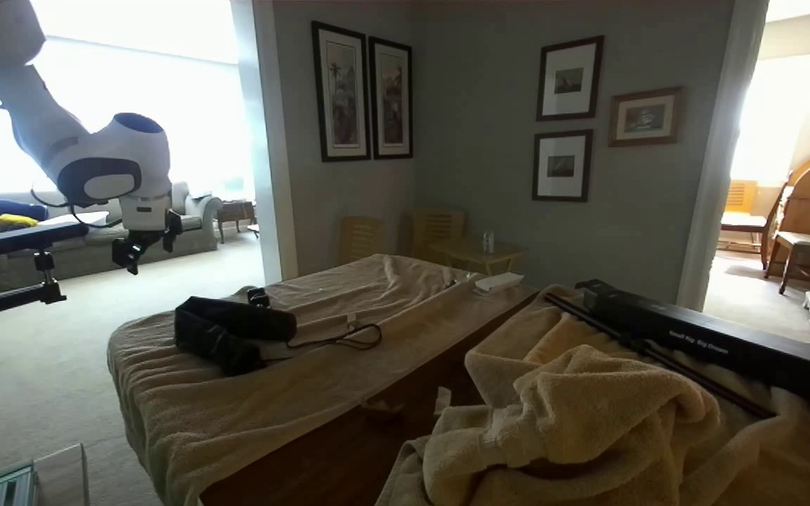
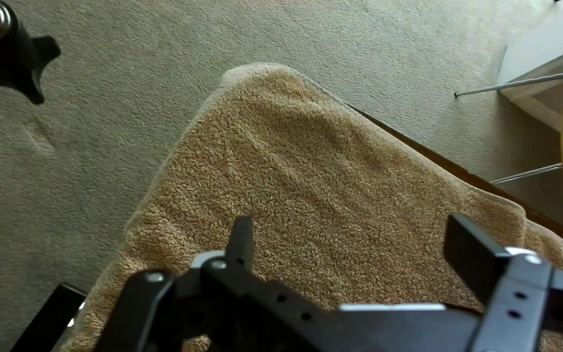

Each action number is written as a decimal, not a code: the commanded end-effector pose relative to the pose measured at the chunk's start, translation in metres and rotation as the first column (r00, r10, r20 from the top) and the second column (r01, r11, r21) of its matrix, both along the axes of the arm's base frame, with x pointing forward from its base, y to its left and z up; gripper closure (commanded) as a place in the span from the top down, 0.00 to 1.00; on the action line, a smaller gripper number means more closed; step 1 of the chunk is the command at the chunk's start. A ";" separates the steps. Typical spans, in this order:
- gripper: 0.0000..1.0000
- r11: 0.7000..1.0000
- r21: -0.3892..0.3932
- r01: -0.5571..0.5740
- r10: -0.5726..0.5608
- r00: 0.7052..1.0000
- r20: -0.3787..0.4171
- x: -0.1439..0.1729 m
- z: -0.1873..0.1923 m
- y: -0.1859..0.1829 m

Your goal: Move the black cover forwards.

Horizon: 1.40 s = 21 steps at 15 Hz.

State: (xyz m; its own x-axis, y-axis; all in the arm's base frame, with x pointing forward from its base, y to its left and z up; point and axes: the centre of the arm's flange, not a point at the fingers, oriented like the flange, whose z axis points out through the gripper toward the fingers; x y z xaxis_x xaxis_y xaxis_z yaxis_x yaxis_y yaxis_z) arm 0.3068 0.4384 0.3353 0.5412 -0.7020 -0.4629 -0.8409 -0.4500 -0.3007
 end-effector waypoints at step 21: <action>1.00 0.967 -0.087 0.238 -0.238 0.971 0.009 -0.009 -0.001 -0.113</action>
State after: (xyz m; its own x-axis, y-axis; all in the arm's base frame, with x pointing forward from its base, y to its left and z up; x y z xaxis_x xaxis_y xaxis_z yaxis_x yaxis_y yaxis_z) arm 0.2978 0.3254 0.3343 0.3530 -0.8479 -0.3956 -0.9274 -0.2611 -0.2680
